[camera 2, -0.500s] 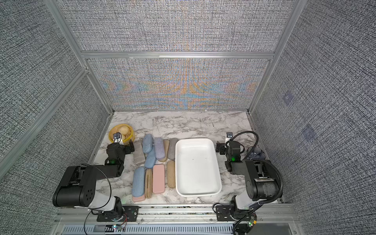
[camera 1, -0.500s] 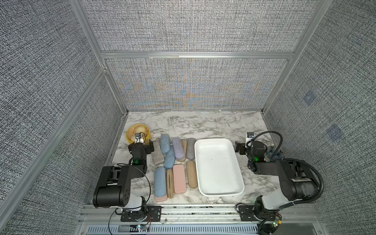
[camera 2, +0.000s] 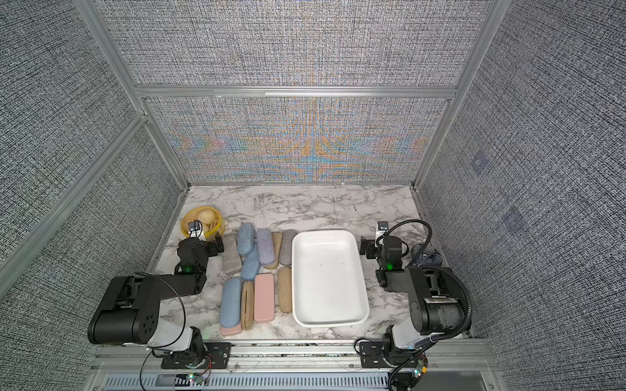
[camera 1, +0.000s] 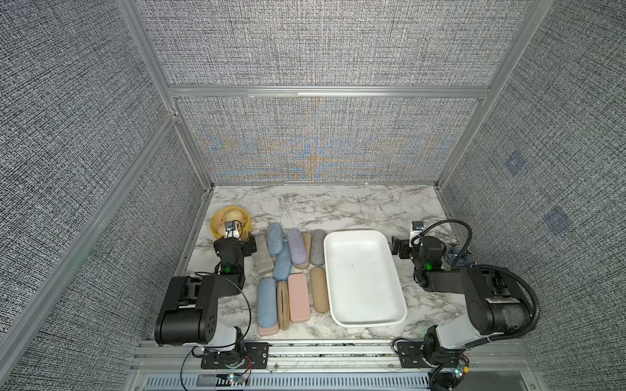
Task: Put the glasses cases into the storage boxes
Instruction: Pick up the glasses case.
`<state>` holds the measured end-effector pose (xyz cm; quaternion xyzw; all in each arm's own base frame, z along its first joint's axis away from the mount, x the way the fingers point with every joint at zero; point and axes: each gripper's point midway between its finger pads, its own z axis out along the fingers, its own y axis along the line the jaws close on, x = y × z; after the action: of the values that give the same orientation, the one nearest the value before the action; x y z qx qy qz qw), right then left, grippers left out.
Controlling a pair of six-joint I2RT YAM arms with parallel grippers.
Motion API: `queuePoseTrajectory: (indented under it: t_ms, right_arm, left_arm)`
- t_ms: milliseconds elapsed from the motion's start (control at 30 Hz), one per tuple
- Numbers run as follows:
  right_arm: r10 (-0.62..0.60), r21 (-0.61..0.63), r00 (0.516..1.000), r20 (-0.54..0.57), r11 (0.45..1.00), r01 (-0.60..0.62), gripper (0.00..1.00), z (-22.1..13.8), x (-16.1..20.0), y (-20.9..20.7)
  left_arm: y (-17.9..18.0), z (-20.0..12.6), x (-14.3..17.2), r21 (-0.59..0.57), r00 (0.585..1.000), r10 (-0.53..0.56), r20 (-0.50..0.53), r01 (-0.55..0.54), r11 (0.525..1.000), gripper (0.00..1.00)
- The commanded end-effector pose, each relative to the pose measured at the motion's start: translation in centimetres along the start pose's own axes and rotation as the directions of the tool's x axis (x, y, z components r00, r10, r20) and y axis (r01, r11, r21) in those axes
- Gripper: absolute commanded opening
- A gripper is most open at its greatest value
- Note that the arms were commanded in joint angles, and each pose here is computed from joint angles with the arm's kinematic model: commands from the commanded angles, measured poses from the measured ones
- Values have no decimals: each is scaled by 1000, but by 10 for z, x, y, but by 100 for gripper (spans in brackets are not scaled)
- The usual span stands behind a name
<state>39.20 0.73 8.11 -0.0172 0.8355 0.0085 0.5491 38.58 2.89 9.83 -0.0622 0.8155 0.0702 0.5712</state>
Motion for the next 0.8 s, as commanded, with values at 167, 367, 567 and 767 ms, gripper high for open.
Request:
queuePoseTrajectory:
  t_ms: [167, 367, 567, 767]
  right_arm:
    - [38, 96, 999, 19, 995, -40, 99, -8, -27, -15]
    - [475, 217, 856, -203, 875, -434, 99, -94, -124, -6]
    - [546, 193, 732, -408, 835, -515, 99, -115, -115, 45]
    - [249, 162, 744, -621, 968, -190, 87, -143, -108, 112]
  left_arm:
    - [-1, -1, -3, 10, 1000, 0, 10, 0, 1000, 99]
    - [51, -55, -84, -274, 962, -274, 21, 269, 923, 97]
    - [-26, -89, -87, -47, 860, -423, -283, 428, 902, 85]
    - [-82, -125, -37, -8, 746, -284, -602, 350, 937, 81]
